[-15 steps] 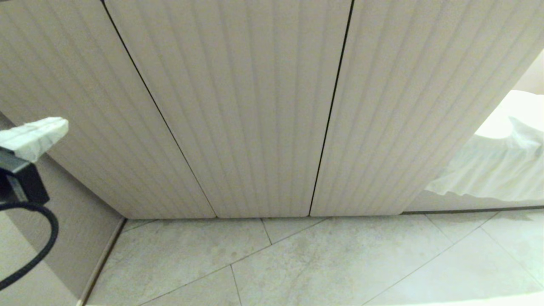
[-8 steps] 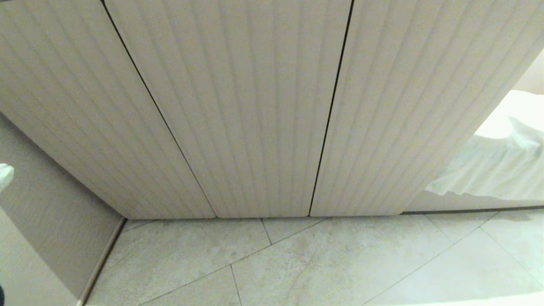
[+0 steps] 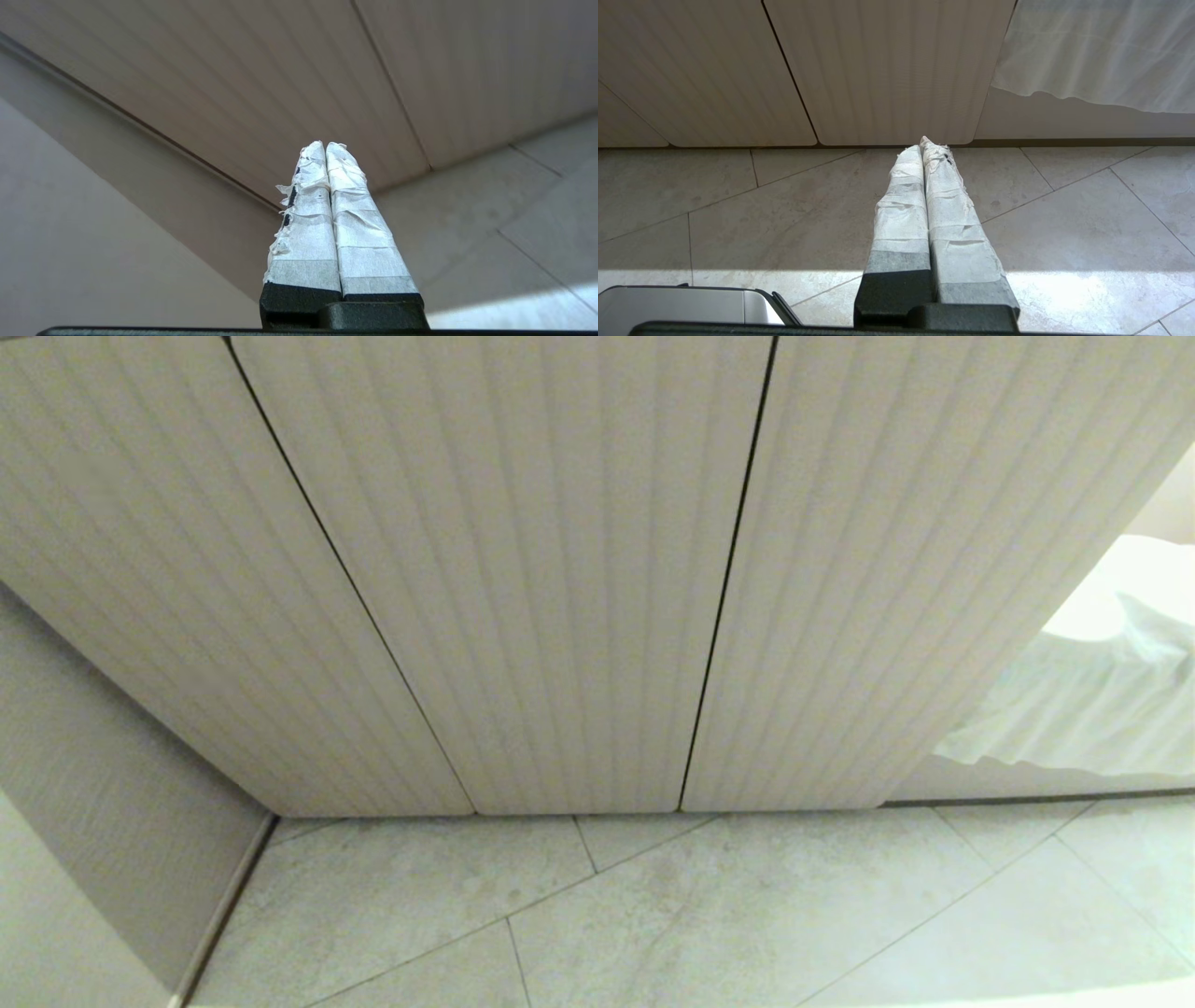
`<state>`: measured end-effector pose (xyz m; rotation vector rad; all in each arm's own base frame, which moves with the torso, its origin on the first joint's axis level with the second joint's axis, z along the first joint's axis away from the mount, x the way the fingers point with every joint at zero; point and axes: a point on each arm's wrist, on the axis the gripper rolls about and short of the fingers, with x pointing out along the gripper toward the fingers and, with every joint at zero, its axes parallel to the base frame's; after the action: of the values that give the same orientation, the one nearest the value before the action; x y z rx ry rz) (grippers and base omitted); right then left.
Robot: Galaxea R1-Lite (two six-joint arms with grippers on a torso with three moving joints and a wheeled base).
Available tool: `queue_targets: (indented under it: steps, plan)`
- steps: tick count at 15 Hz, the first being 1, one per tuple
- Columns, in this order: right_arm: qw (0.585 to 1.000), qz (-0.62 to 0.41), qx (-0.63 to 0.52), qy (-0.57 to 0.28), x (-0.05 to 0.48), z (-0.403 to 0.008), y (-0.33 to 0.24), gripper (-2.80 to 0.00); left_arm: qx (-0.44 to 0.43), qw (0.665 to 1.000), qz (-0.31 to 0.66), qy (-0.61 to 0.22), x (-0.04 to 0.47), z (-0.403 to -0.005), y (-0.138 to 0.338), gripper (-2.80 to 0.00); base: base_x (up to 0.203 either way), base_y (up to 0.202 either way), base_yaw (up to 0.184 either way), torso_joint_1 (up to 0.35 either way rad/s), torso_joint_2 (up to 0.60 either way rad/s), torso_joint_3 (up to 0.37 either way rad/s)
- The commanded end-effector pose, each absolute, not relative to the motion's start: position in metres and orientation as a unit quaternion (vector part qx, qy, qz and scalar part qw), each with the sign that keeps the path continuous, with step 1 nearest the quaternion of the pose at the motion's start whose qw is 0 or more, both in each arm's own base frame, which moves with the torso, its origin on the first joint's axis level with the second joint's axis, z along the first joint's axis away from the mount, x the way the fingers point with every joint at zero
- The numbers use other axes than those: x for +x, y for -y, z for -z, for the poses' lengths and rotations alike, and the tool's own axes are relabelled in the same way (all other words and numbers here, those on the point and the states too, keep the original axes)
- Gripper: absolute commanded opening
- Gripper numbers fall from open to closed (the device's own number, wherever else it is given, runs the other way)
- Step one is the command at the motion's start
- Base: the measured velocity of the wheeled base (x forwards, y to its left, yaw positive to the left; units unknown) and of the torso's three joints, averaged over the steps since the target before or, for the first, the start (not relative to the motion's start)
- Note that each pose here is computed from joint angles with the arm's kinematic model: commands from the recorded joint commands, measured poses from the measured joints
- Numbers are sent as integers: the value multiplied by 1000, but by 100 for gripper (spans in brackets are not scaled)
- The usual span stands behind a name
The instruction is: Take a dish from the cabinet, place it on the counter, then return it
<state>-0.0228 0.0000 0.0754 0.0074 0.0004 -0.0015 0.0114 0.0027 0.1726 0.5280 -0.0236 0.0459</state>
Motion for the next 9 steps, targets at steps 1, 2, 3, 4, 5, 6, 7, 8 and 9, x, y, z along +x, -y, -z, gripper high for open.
queue_targets:
  steps: [1, 2, 3, 4, 5, 6, 7, 8, 9]
  plan:
    - [1000, 0, 4, 0, -23, -75, 0, -280, 261, 965, -15, 7, 1, -132, -3, -280, 0, 0, 0, 0, 0, 0]
    - [1000, 0, 4, 0, -23, -75, 0, -280, 257, 966, -14, -2, 1, -120, -2, -280, 0, 0, 0, 0, 0, 0]
    - [1000, 1, 4, 0, -23, -75, 0, -280, 249, 968, -19, -4, -2, -109, -2, -280, 0, 0, 0, 0, 0, 0]
    - [1000, 1, 4, 0, -23, -75, 0, -280, 241, 970, -19, -4, -7, -100, -1, -280, 0, 0, 0, 0, 0, 0]
    - [1000, 0, 4, 0, -23, -75, 0, -280, 233, 972, -5, -39, -10, -88, -1, -280, 0, 0, 0, 0, 0, 0]
    - [1000, 0, 4, 0, -23, -75, 0, -280, 223, 974, 4, -46, -13, -82, 0, -280, 0, 0, 0, 0, 0, 0]
    - [1000, 1, 4, 0, -23, -75, 0, -280, 212, 976, 10, -42, -14, -81, 0, -280, 0, 0, 0, 0, 0, 0]
    - [1000, 1, 4, 0, -23, -75, 0, -280, 203, 979, 13, -34, -15, -80, 1, -280, 0, 0, 0, 0, 0, 0]
    - [1000, 0, 4, 0, -23, -75, 0, -280, 187, 982, 16, -19, -18, -80, 1, -280, 0, 0, 0, 0, 0, 0]
